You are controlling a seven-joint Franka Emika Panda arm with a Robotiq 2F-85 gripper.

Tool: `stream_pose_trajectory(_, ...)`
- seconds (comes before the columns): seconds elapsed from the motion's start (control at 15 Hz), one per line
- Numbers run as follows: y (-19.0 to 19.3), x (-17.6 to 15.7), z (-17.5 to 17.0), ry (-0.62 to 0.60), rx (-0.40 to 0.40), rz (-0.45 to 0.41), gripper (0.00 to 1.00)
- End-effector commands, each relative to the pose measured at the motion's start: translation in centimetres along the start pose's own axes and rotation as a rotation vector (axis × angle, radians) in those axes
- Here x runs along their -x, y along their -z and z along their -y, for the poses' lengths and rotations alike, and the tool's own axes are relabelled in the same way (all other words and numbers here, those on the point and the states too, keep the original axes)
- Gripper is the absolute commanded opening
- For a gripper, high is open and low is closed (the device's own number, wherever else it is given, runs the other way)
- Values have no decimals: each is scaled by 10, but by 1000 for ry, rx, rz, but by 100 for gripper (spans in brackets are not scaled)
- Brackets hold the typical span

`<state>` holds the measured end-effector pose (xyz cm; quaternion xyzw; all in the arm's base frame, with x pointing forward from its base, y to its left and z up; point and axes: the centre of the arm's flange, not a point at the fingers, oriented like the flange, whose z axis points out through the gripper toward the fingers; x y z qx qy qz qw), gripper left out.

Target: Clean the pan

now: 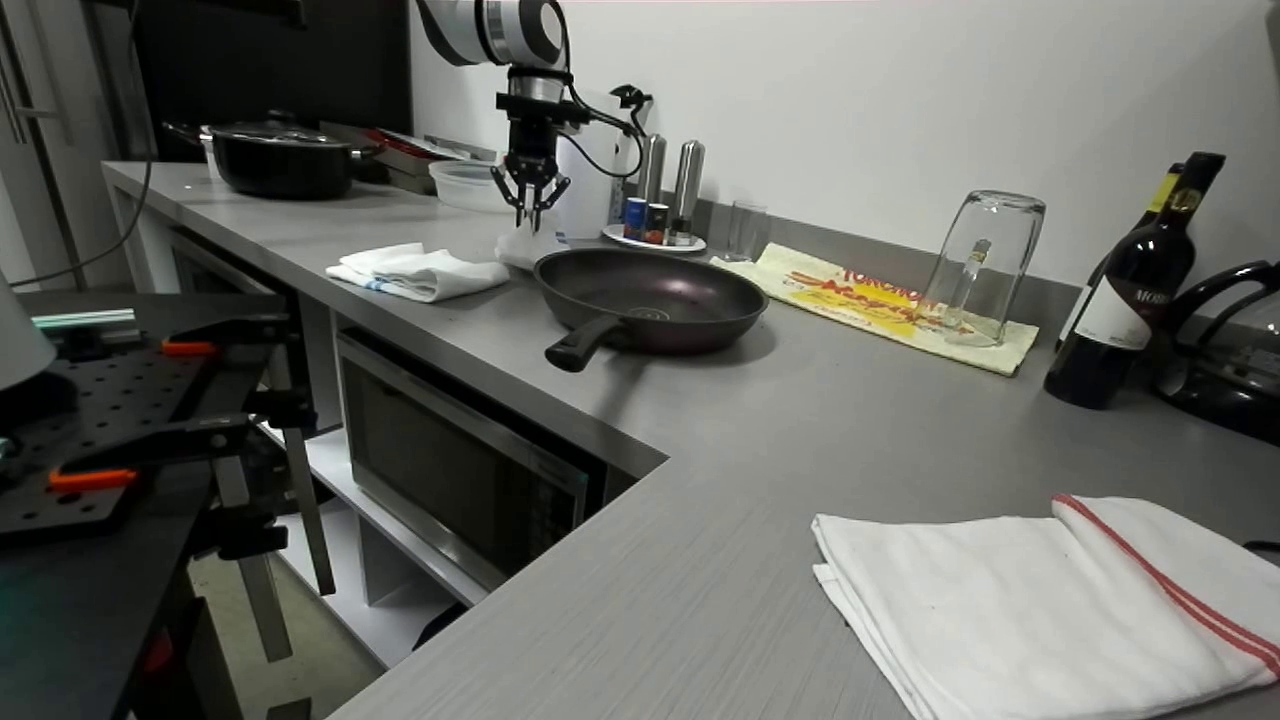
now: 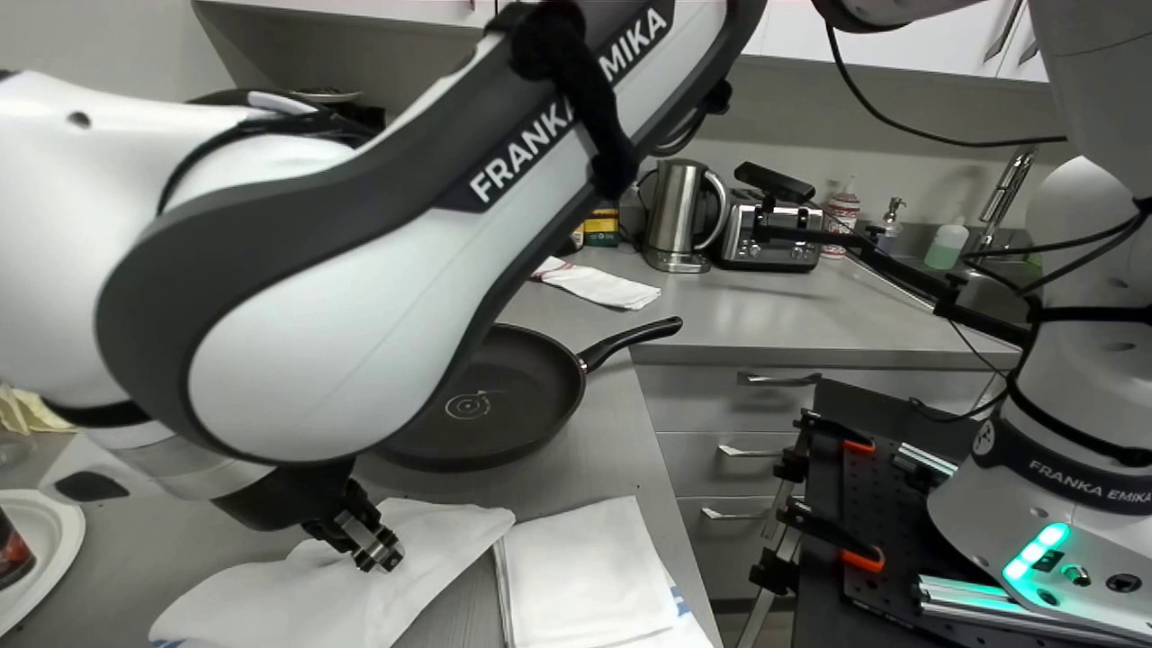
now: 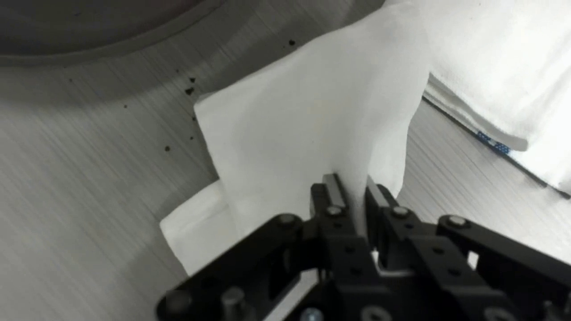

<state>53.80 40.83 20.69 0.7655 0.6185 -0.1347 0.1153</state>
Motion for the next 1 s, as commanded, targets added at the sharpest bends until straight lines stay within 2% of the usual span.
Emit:
stream_pose_trajectory(0.0, 6, 2, -7, 20, -14, 7, 48)
stream_pose_trajectory(0.47, 8, 4, -10, 11, -10, 6, 97)
stream_pose_trajectory(0.6, 11, 5, -9, 6, -1, 8, 100)
stream_pose_trajectory(0.67, 2, 4, -7, -5, 1, -5, 95)
stream_pose_trajectory(0.73, 3, 4, -7, -5, 1, -5, 100)
stream_pose_trajectory(0.93, 3, 4, -8, -5, 2, -6, 100)
